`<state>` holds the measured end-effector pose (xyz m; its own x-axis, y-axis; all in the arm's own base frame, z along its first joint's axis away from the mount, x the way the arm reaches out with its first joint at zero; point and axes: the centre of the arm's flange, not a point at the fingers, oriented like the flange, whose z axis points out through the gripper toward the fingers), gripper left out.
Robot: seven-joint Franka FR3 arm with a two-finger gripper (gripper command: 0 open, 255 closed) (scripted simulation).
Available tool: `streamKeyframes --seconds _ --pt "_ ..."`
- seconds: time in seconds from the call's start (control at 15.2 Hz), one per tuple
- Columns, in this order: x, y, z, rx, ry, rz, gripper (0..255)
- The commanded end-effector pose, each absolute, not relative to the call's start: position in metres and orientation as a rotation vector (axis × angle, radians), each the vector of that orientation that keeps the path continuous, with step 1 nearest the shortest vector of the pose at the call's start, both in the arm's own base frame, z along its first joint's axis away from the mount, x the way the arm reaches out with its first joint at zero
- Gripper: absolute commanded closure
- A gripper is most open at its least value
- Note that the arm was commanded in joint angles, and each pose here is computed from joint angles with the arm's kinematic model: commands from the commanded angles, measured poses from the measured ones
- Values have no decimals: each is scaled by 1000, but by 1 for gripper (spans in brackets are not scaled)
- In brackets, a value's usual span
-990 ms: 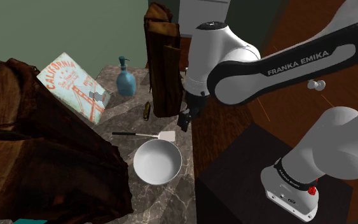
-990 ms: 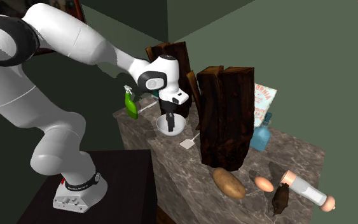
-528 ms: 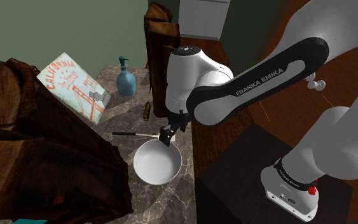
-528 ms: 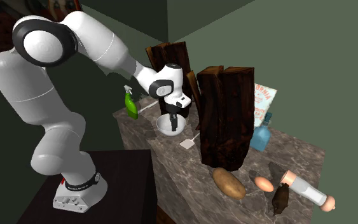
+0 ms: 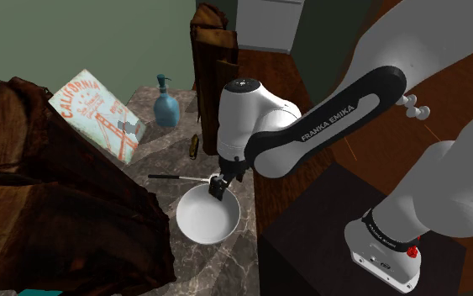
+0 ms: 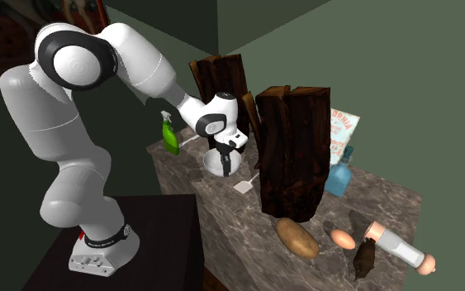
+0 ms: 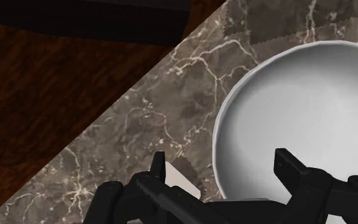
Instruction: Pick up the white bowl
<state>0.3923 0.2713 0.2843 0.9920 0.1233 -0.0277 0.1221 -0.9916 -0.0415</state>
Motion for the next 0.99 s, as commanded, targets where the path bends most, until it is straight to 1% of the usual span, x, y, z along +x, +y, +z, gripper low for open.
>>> streamKeyframes --seconds 0.0,0.59,0.92 --pt "392 271 282 -3095 -191 46 255" --pt "393 272 281 -3095 -191 46 255" --pt "393 272 308 -3095 -191 46 255"
